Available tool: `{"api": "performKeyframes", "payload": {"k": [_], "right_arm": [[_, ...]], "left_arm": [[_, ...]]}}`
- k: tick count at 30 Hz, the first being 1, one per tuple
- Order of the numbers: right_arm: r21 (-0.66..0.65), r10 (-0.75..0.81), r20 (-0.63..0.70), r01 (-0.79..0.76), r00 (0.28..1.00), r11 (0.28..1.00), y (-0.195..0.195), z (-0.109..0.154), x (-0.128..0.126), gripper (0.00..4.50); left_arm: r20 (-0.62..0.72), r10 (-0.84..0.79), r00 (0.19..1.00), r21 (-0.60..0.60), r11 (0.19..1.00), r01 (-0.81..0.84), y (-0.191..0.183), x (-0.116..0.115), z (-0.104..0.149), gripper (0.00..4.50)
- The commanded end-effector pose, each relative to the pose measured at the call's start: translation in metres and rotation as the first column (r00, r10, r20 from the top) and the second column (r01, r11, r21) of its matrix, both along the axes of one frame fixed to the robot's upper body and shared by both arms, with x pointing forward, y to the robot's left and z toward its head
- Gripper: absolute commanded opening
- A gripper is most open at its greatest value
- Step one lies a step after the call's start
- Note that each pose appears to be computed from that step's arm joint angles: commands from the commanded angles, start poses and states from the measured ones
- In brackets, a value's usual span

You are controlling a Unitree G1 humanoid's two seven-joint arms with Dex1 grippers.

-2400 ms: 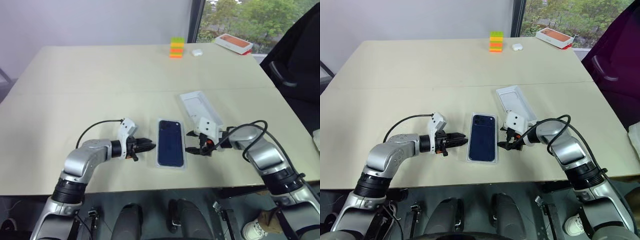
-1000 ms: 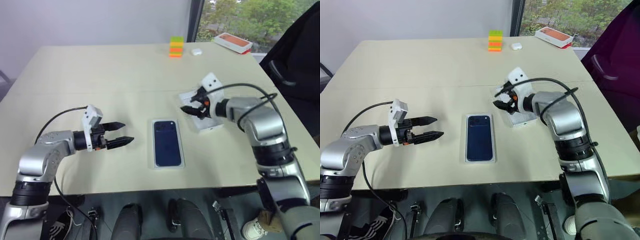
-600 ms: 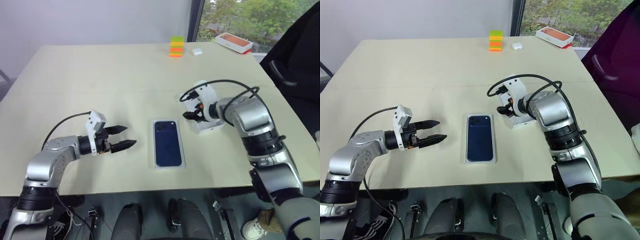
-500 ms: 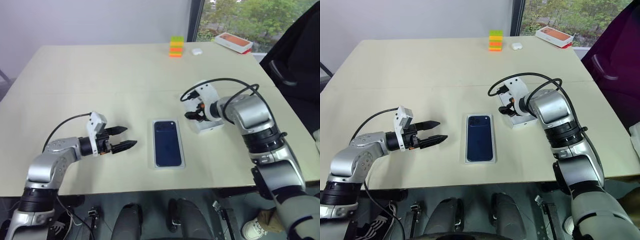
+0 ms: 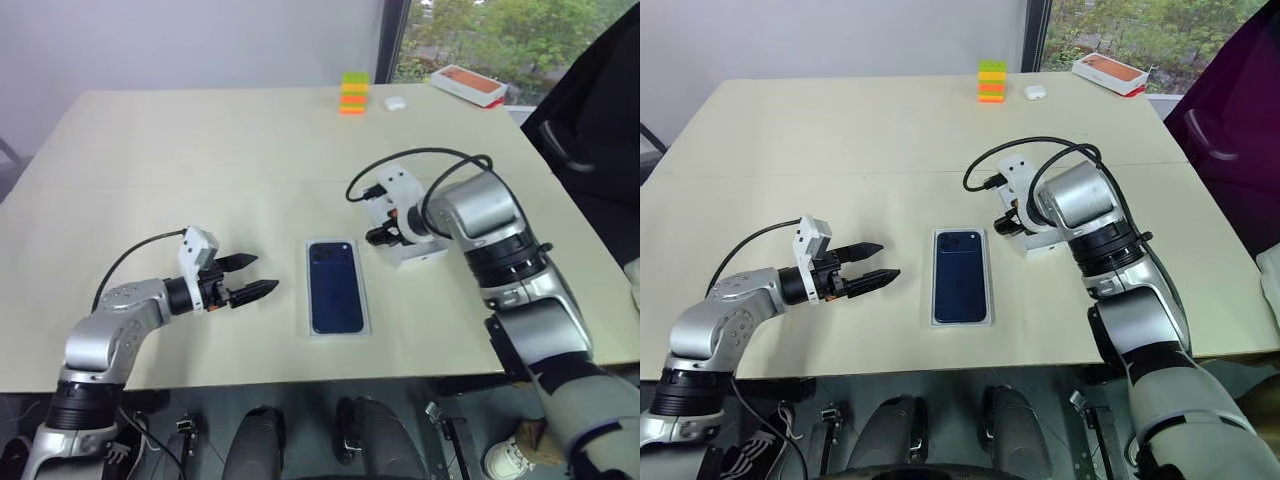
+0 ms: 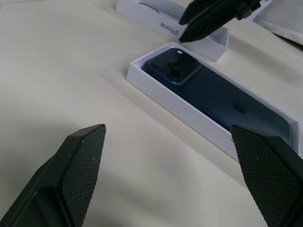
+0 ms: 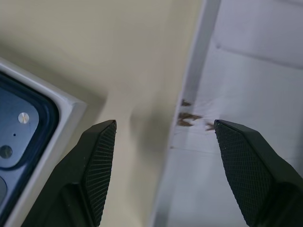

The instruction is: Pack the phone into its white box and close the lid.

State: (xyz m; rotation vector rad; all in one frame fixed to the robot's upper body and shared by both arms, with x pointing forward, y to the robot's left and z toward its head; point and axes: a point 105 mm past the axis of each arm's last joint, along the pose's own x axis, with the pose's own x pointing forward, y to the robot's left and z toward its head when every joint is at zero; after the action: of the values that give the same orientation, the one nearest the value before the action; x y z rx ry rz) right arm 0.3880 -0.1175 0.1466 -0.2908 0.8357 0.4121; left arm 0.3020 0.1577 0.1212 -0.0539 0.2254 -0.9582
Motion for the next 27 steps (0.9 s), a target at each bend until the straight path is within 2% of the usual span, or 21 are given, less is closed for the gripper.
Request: {"api": "performKeyframes", "payload": {"k": [1, 7, 10, 15, 16, 20, 22, 24, 25, 27], "right_arm": [[0.020, -0.027, 0.035, 0.026, 0.999, 0.999, 0.001, 0.014, 0.003, 3.44], [-0.012, -0.072, 0.045, 0.073, 0.996, 0.997, -0.008, 0.009, 0.009, 3.44], [-0.043, -0.070, 0.062, 0.073, 0.996, 0.996, -0.012, 0.005, 0.012, 2.71], [-0.057, -0.073, 0.057, 0.076, 0.996, 0.995, -0.014, -0.002, 0.012, 0.28], [-0.061, -0.074, 0.059, 0.077, 0.996, 0.995, -0.014, -0.003, 0.012, 0.05], [-0.056, -0.080, 0.070, 0.084, 0.994, 0.995, -0.015, -0.003, 0.012, 0.05], [-0.001, -0.084, 0.120, 0.085, 0.989, 0.996, -0.010, 0.005, 0.016, 0.05], [0.033, -0.032, 0.266, 0.024, 0.963, 0.999, -0.004, 0.021, 0.026, 0.05], [0.103, -0.032, 0.324, -0.001, 0.946, 0.995, 0.002, 0.031, 0.029, 0.05], [0.168, -0.017, 0.392, -0.053, 0.920, 0.984, 0.009, 0.042, 0.030, 0.05]], "left_arm": [[0.052, -0.014, 0.999, 0.009, 1.000, 0.013, -0.004, 0.001, 0.010, 4.41], [0.058, -0.011, 0.998, 0.005, 1.000, 0.011, -0.008, 0.002, 0.010, 4.41], [0.064, -0.005, 0.998, 0.008, 1.000, 0.004, -0.007, 0.003, 0.011, 4.50], [0.067, 0.002, 0.998, 0.010, 1.000, -0.003, -0.006, 0.004, 0.012, 4.50], [0.067, 0.004, 0.998, 0.011, 1.000, -0.004, -0.006, 0.004, 0.012, 4.50], [0.064, 0.006, 0.998, 0.014, 1.000, -0.007, -0.004, 0.003, 0.012, 4.50], [0.064, 0.007, 0.998, 0.015, 1.000, -0.008, -0.003, 0.003, 0.012, 4.50], [0.071, 0.014, 0.997, 0.021, 1.000, -0.016, 0.000, 0.005, 0.014, 4.50], [0.073, 0.021, 0.997, 0.025, 0.999, -0.023, 0.002, 0.007, 0.015, 4.50], [0.078, 0.031, 0.996, 0.031, 0.999, -0.033, 0.006, 0.010, 0.016, 4.50]]}}
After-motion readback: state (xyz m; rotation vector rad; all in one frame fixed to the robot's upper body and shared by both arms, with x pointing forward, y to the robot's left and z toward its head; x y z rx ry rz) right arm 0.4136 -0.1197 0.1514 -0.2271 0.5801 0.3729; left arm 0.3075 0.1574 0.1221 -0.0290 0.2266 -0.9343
